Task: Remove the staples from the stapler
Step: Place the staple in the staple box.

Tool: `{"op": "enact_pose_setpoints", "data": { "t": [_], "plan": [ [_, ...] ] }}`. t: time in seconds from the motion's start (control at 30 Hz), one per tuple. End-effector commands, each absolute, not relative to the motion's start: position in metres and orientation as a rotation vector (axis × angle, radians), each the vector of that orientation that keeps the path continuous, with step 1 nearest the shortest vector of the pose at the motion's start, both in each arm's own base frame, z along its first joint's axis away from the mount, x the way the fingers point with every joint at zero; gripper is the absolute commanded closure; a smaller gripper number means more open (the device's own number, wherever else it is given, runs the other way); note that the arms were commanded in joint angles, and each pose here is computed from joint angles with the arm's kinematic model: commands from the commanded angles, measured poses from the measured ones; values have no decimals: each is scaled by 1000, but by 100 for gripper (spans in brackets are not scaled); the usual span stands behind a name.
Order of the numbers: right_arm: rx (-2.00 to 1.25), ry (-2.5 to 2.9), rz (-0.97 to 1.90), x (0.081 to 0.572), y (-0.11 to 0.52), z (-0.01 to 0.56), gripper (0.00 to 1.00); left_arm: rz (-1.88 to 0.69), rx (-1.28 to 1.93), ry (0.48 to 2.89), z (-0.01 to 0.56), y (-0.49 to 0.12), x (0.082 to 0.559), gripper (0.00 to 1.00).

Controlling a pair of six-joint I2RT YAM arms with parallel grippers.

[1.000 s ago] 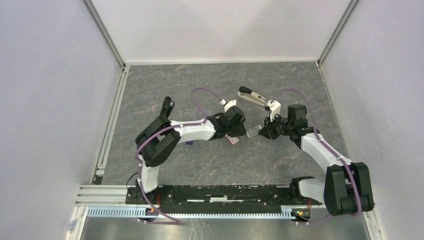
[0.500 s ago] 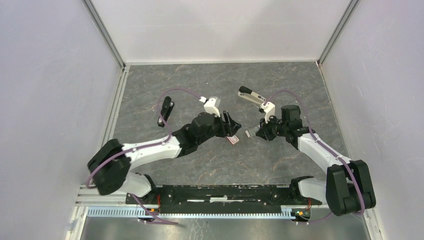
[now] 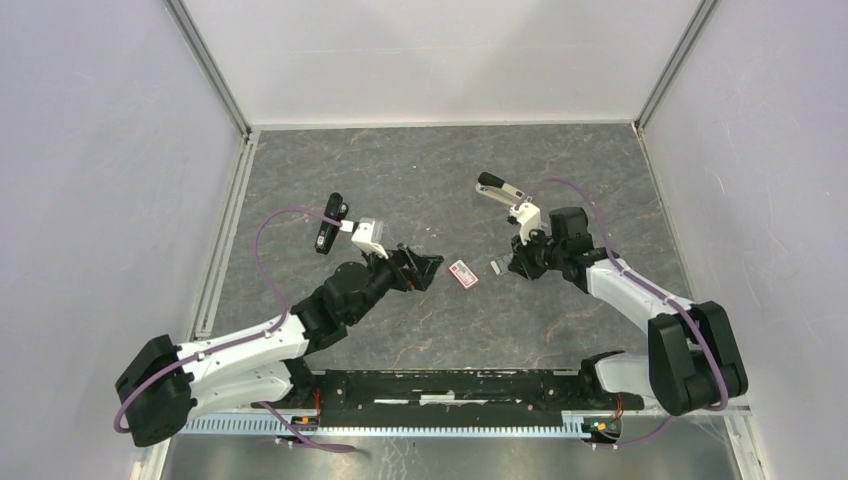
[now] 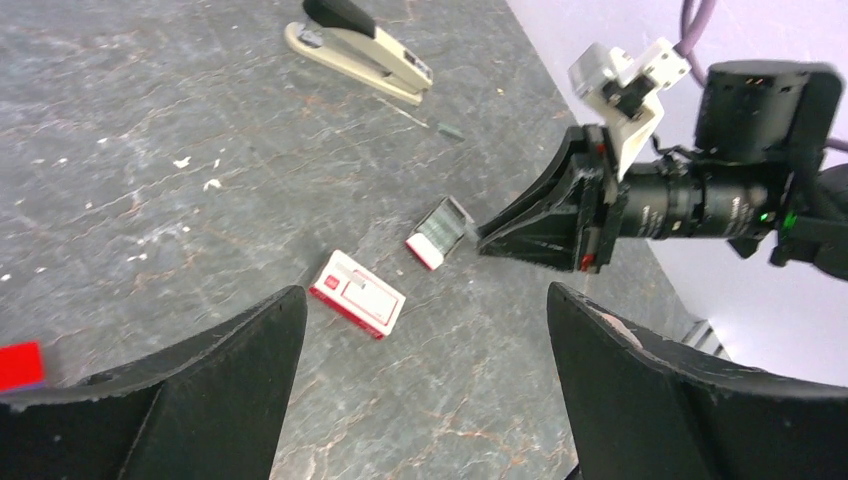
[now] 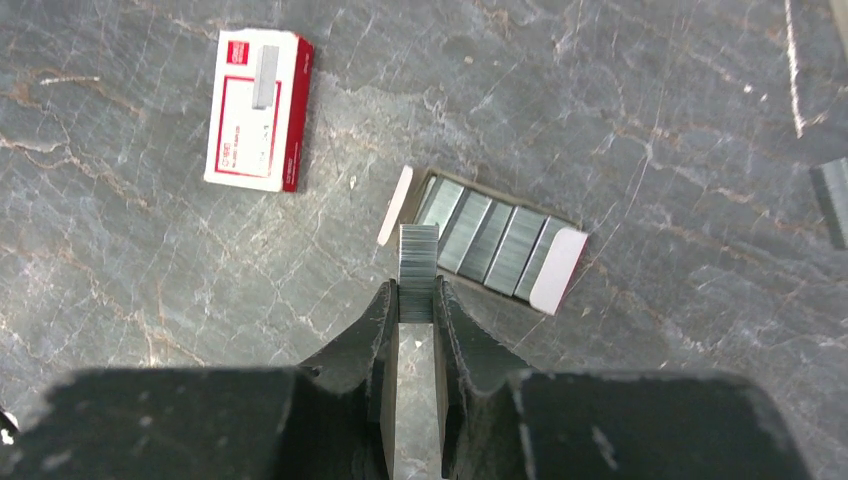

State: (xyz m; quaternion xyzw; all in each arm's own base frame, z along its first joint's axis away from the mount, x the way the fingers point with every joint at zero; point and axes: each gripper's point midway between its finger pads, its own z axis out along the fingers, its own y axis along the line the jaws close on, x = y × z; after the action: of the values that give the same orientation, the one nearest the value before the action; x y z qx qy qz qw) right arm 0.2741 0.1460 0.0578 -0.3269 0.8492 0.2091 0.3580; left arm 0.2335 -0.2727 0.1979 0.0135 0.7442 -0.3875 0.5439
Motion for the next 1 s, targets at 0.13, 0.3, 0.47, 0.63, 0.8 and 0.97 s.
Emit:
{"op": "enact_pose_setpoints", "data": {
  "t": [0.13,0.3,0.47,0.63,0.8,0.97],
  "plan": [
    [-852,2142,497,304,156,81,90,-886,-21,1683,203,-249,233,4],
    [-864,2158,496,302,158,74,90,-875,-28,1677,202,-245,233,2],
    [-858,2173,483,299,156,66,90,-872,-32,1686,197,-246,234,2],
    [-860,2183,478,299,155,61,89,-871,-29,1686,195,-249,236,2],
    [-863,2203,484,297,155,54,90,-871,-32,1691,193,-250,237,2],
    [-864,2220,481,295,154,49,89,-874,-37,1693,191,-250,236,2]
  ]
}}
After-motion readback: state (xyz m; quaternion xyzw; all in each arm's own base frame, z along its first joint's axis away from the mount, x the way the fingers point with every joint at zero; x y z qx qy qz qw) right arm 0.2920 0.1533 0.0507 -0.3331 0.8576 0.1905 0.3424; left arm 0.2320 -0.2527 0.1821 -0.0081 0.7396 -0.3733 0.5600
